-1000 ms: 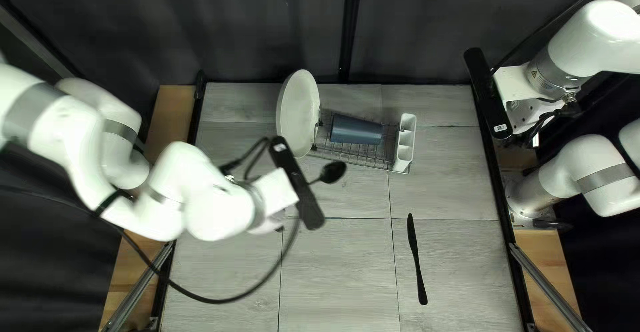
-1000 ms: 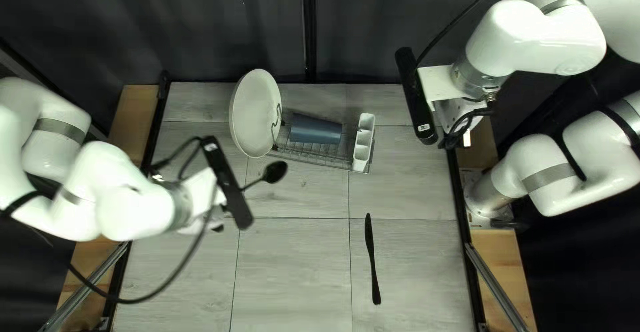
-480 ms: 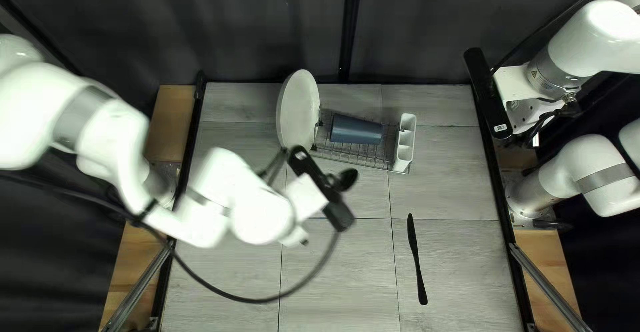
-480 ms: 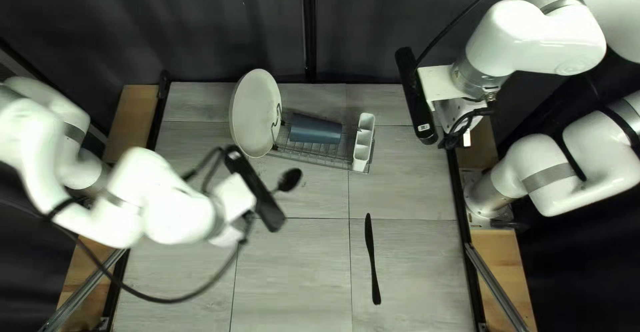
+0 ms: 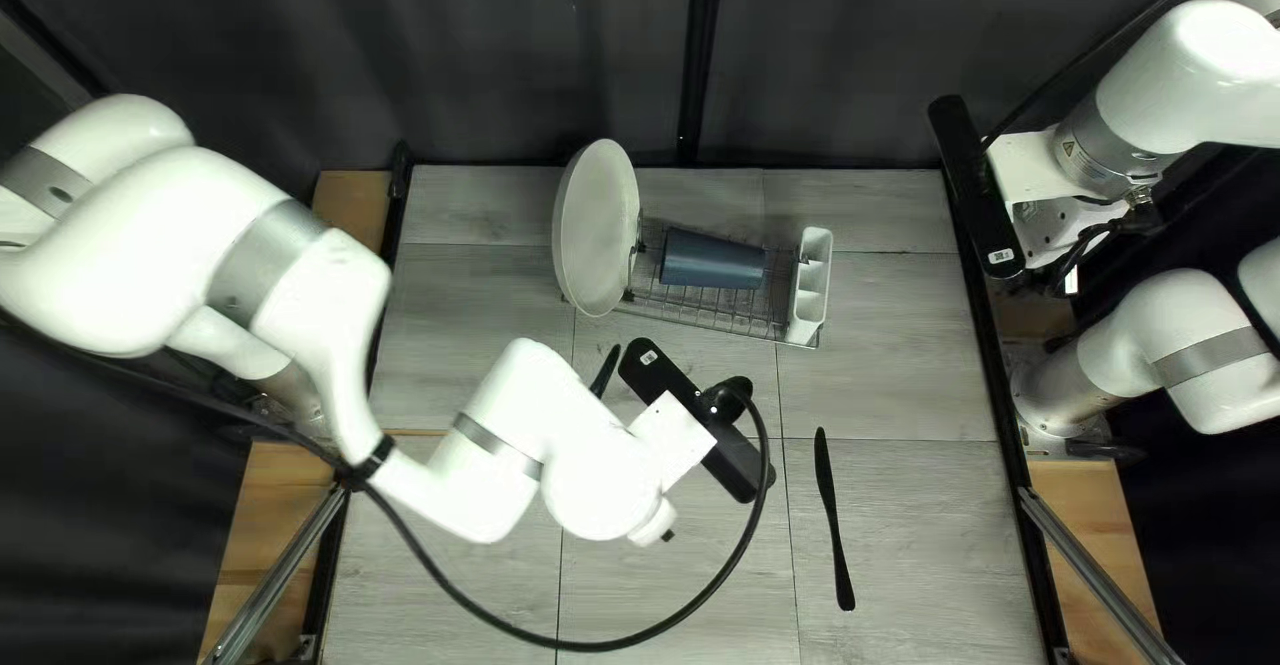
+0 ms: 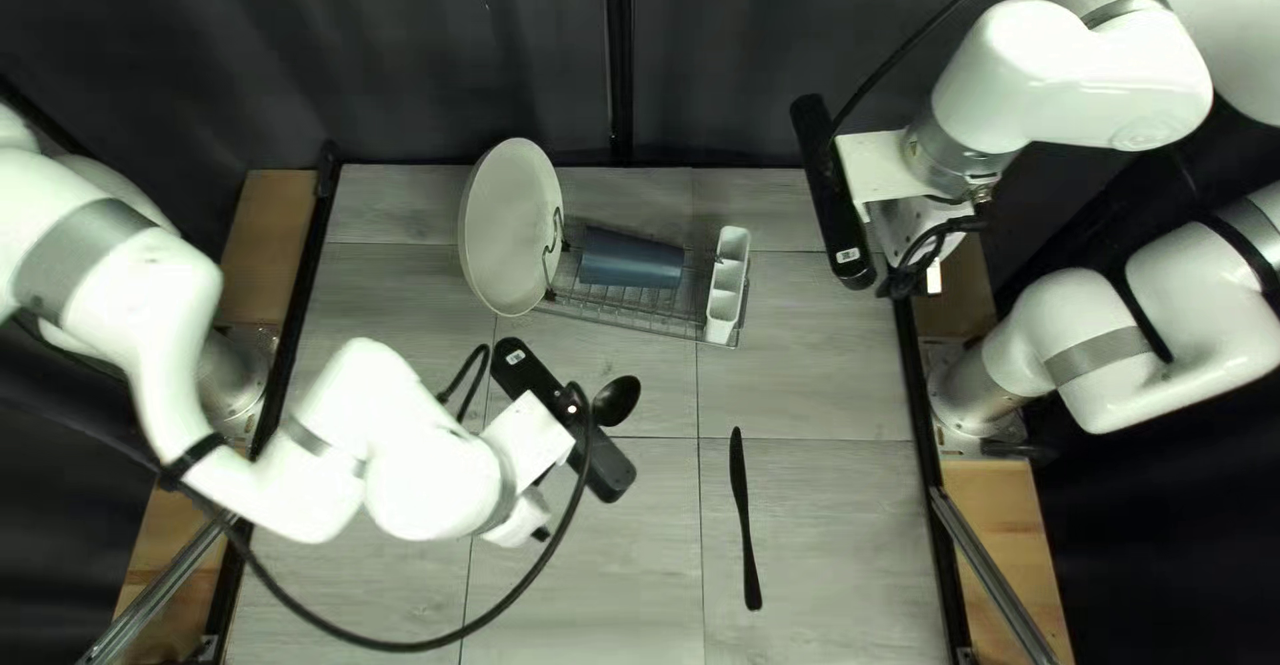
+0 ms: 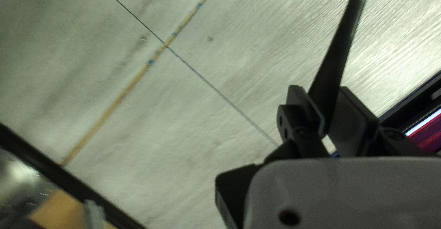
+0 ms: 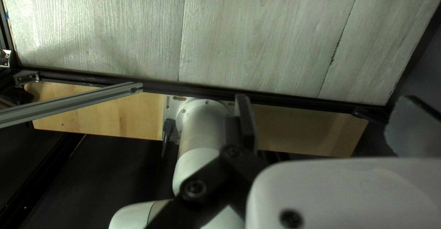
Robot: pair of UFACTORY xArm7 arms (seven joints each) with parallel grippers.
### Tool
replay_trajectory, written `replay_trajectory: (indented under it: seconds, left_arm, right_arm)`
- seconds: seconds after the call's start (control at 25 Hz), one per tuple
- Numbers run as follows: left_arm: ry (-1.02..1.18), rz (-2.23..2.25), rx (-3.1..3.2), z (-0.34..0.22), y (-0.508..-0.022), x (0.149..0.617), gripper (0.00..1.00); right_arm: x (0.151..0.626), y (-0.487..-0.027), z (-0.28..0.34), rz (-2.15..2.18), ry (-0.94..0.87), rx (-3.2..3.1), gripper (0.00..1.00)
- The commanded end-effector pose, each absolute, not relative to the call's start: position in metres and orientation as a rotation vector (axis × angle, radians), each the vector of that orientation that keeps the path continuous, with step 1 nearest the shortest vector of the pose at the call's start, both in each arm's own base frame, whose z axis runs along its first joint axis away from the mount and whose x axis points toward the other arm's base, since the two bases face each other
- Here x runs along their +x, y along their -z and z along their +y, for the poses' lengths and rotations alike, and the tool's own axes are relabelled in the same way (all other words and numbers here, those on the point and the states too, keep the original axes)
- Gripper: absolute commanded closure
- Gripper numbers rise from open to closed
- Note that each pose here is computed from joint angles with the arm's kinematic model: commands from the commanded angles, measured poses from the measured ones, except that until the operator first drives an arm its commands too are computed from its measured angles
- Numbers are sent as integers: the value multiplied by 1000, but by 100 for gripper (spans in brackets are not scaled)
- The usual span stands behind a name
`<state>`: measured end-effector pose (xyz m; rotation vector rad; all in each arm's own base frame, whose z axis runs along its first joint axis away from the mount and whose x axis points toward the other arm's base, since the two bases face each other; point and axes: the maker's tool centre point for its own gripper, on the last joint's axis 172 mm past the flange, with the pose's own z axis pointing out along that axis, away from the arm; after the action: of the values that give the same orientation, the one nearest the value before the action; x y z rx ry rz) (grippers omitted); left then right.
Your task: Pick up and place plate onto table. Place down one fork to the left of the plate. Place spoon and knife to the right of the plate. Place cup above the knife and spoon
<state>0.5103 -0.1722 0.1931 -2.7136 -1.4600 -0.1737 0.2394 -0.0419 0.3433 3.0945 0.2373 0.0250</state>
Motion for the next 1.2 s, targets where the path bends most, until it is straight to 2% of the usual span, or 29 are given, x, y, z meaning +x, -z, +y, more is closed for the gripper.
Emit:
replay_trajectory:
  seconds: [0.04,0.2,0.52,0.8,1.2]
  left_arm:
    - [207,-1685,-2625,-196,-180,544,100]
    - [191,-1715,-2618,-197,-176,545,100]
    - [166,-2012,-2439,-213,-139,592,100]
    - [172,-2002,-2454,-216,-141,597,100]
    - [92,-2207,-2269,-220,-104,629,100]
  right_arm:
    - [239,-343,-42,237,-25,3095,0]
    - [239,-343,-42,237,-25,3095,0]
    - [239,-343,-42,237,-25,3095,0]
    - [239,-343,-42,237,-25,3095,0]
    - [239,-343,-42,237,-25,3095,0]
